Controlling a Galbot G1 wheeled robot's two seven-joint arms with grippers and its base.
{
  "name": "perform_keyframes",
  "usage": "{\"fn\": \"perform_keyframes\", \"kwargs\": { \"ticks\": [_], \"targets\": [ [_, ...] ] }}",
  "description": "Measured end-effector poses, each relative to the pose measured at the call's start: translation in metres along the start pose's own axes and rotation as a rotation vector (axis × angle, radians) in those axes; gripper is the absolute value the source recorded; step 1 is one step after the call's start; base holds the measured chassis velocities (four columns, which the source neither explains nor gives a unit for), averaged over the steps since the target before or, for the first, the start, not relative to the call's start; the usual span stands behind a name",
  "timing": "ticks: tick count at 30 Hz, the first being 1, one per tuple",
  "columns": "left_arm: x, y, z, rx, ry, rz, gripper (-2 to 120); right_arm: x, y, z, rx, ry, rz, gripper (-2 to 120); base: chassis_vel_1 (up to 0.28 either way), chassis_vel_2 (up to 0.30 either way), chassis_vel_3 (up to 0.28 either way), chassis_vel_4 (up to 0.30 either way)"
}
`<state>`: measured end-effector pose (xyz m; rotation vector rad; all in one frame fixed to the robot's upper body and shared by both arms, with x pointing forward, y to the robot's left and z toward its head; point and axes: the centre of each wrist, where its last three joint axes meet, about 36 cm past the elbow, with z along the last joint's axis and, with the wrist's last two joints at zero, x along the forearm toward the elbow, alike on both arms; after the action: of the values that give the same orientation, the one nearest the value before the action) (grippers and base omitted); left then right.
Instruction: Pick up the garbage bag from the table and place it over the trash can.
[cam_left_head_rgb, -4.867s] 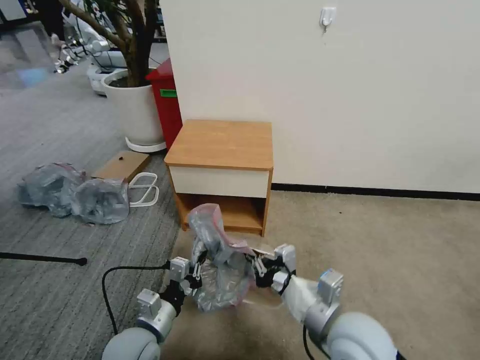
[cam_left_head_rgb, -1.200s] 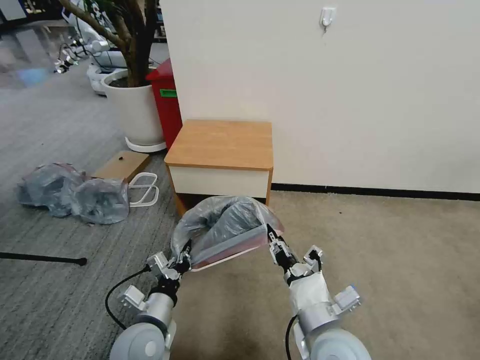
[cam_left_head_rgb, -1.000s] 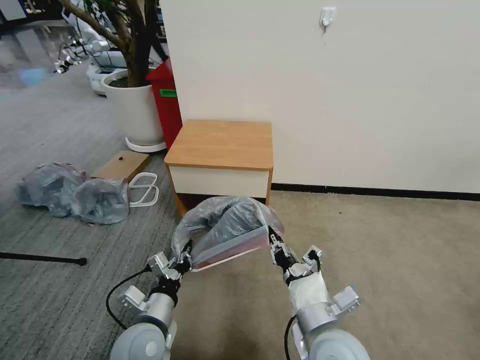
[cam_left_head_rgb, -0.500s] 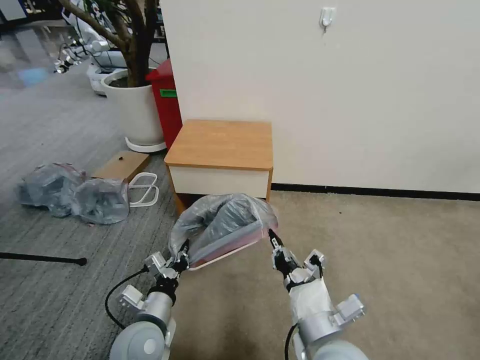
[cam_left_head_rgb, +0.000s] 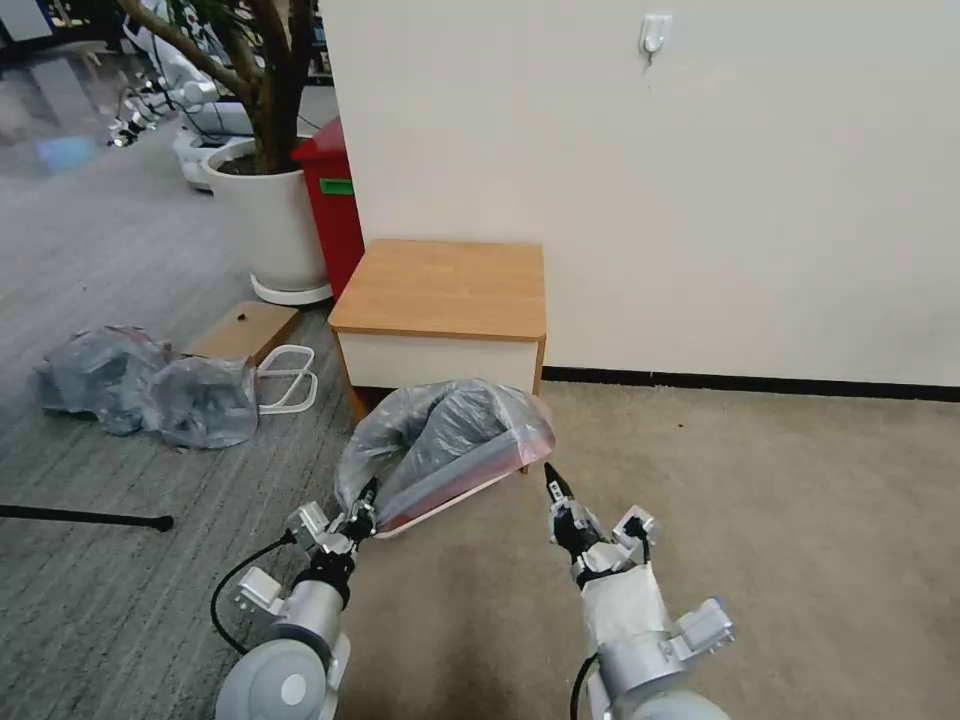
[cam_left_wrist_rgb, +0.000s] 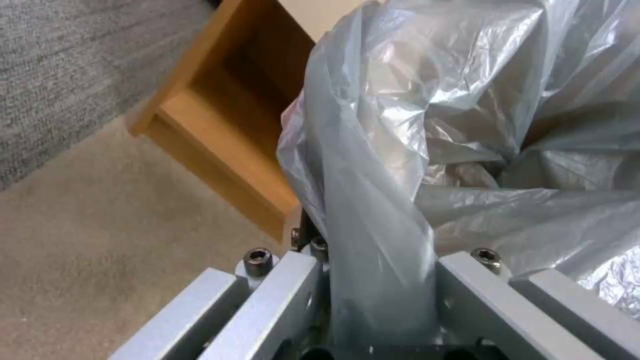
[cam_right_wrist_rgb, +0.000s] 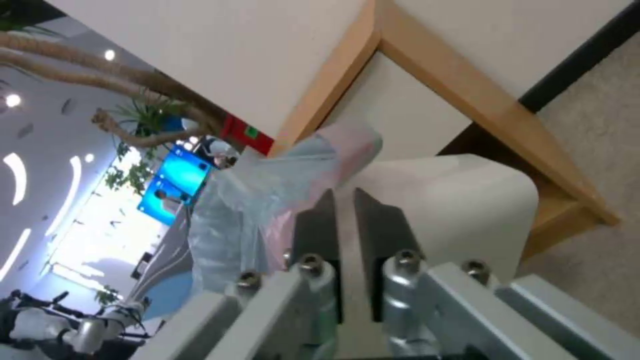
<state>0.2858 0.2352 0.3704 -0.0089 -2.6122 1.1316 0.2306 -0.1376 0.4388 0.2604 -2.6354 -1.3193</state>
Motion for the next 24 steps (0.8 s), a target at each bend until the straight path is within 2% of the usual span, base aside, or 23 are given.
{"fn": "perform_keyframes", "kwargs": {
  "ticks": [1,3,4,7,10,12,13,15,17,20,24],
  "targets": [
    [0.000,0.000,0.000,0.000,0.000,0.000,2,0.000,0.000,0.000,0.000,0.000,0.000,8,0.000,0.000,0.000,0.000],
    [0.000,0.000,0.000,-0.001,-0.001,0.001,2,0.000,0.001,-0.001,-0.005,-0.003,-0.003,18,0.000,0.000,0.000,0.000],
    [0.000,0.000,0.000,-0.001,-0.001,0.001,2,0.000,0.001,-0.001,-0.005,-0.003,-0.003,18,0.000,0.000,0.000,0.000],
    [0.000,-0.001,0.001,-0.006,0.000,0.004,2,-0.007,0.003,-0.001,-0.027,0.004,-0.017,35,0.000,0.000,0.000,0.000],
    [0.000,-0.002,0.001,-0.012,-0.001,0.004,2,-0.011,0.003,-0.001,-0.034,0.004,-0.022,41,0.000,0.000,0.000,0.000],
    [0.001,-0.001,0.001,-0.018,-0.001,0.005,2,-0.017,0.002,0.001,-0.042,0.007,-0.025,53,0.000,0.000,0.000,0.000],
    [0.001,-0.001,0.001,-0.018,-0.001,0.005,2,-0.017,0.002,0.001,-0.042,0.007,-0.025,53,0.000,0.000,0.000,0.000],
    [0.002,-0.002,0.001,-0.022,0.000,0.008,2,-0.024,0.002,0.003,-0.048,0.006,-0.030,65,0.000,0.000,0.000,0.000],
    [0.003,-0.003,0.002,-0.021,0.001,0.011,2,-0.027,0.002,0.003,-0.051,0.005,-0.031,67,0.000,0.000,0.000,0.000],
    [0.006,-0.007,0.003,-0.020,0.004,0.027,2,-0.037,0.000,0.005,-0.055,0.007,-0.034,83,0.000,0.000,0.000,0.000],
    [0.007,-0.008,0.004,-0.019,0.007,0.036,2,-0.041,-0.002,0.006,-0.054,0.008,-0.035,92,0.000,0.000,0.000,0.000]
  ]
}}
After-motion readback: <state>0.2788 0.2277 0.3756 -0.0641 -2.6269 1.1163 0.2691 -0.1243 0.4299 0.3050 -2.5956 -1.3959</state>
